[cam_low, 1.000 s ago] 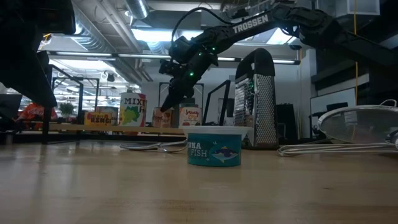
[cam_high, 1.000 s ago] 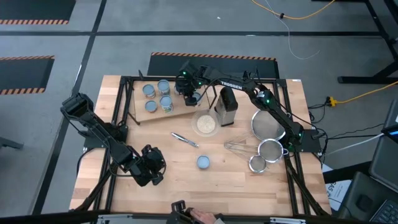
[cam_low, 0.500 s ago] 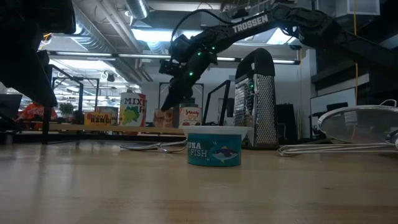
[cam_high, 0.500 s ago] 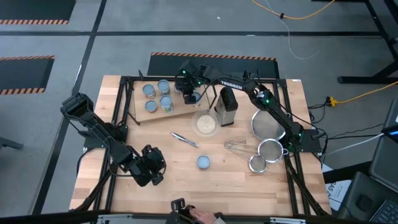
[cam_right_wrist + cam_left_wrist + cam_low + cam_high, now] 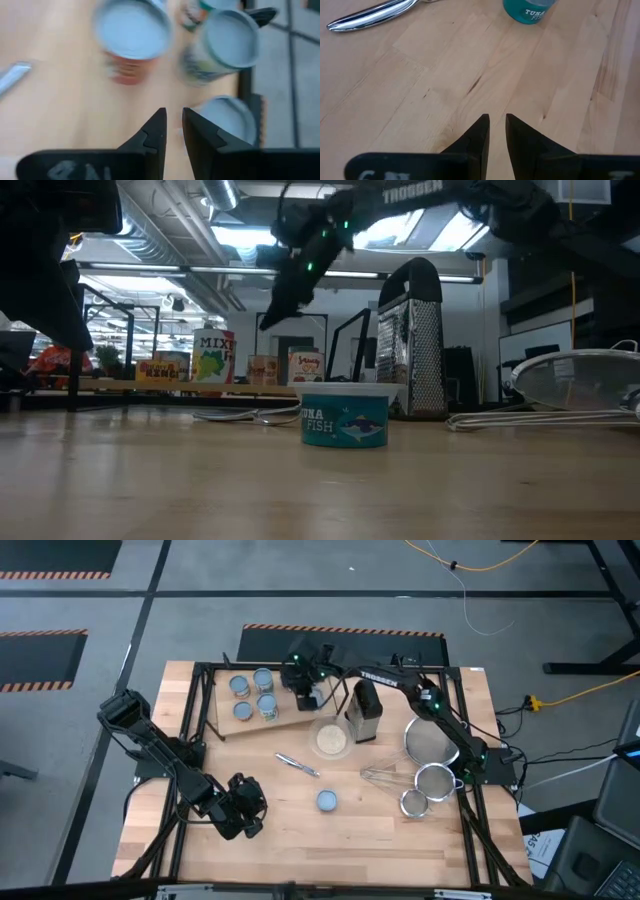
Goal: Pick and place cans onto a shelf
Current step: Put the dark green can on the shelf aligned with the other light red can
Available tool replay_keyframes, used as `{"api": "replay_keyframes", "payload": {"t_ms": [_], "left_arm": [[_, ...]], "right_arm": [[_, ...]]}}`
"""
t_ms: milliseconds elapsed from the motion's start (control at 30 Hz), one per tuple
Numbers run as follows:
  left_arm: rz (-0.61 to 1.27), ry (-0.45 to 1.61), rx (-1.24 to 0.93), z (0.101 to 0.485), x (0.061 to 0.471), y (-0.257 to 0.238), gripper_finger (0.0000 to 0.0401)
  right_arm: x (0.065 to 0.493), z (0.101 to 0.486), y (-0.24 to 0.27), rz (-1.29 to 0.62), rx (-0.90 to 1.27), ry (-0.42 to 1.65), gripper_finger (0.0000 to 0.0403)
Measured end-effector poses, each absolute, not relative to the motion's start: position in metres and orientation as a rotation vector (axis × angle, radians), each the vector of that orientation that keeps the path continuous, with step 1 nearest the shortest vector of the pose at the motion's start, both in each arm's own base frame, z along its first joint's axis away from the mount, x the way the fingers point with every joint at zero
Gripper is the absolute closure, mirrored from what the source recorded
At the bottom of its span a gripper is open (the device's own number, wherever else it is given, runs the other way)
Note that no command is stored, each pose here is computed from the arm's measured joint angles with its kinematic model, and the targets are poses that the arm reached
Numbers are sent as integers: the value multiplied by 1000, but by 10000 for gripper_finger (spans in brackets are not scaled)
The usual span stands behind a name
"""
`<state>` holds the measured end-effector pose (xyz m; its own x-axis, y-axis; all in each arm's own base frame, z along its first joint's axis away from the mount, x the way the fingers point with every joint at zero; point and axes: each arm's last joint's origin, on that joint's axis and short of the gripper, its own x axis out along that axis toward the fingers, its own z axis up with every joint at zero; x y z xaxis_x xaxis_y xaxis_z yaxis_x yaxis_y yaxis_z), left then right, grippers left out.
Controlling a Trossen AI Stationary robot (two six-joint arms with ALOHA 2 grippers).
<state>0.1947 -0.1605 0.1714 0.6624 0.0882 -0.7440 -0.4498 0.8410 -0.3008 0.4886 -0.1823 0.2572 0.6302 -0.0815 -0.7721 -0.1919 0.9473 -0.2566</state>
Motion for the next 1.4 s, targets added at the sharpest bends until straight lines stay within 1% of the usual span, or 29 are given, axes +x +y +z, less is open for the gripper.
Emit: {"api": "replay_keyframes", "payload": {"t_ms": [167, 267, 367, 500, 733, 1067, 1200, 1400], "left_arm": [[318, 794, -494, 171, 195, -161, 346], [317, 792, -496, 172, 195, -161, 346], [315, 792, -490, 172, 195, -161, 346], [329, 770, -482, 172, 195, -160, 346], [330, 768, -479, 172, 195, -160, 346], [309, 775, -430, 172, 195, -160, 346], [309, 775, -430, 172, 195, -160, 346], [303, 772, -423, 172, 194, -162, 346]], "right_arm": [[478, 279, -131, 127, -208, 991, 336], [473, 286, -92, 235, -135, 1044, 336], [474, 284, -53, 332, -94, 1091, 336], [475, 275, -3, 366, -92, 1156, 336], [469, 271, 67, 319, -53, 1224, 336], [453, 265, 131, 89, -52, 1265, 336], [445, 243, 148, -10, -63, 1322, 336], [437, 203, 160, -59, -34, 1391, 336]]}}
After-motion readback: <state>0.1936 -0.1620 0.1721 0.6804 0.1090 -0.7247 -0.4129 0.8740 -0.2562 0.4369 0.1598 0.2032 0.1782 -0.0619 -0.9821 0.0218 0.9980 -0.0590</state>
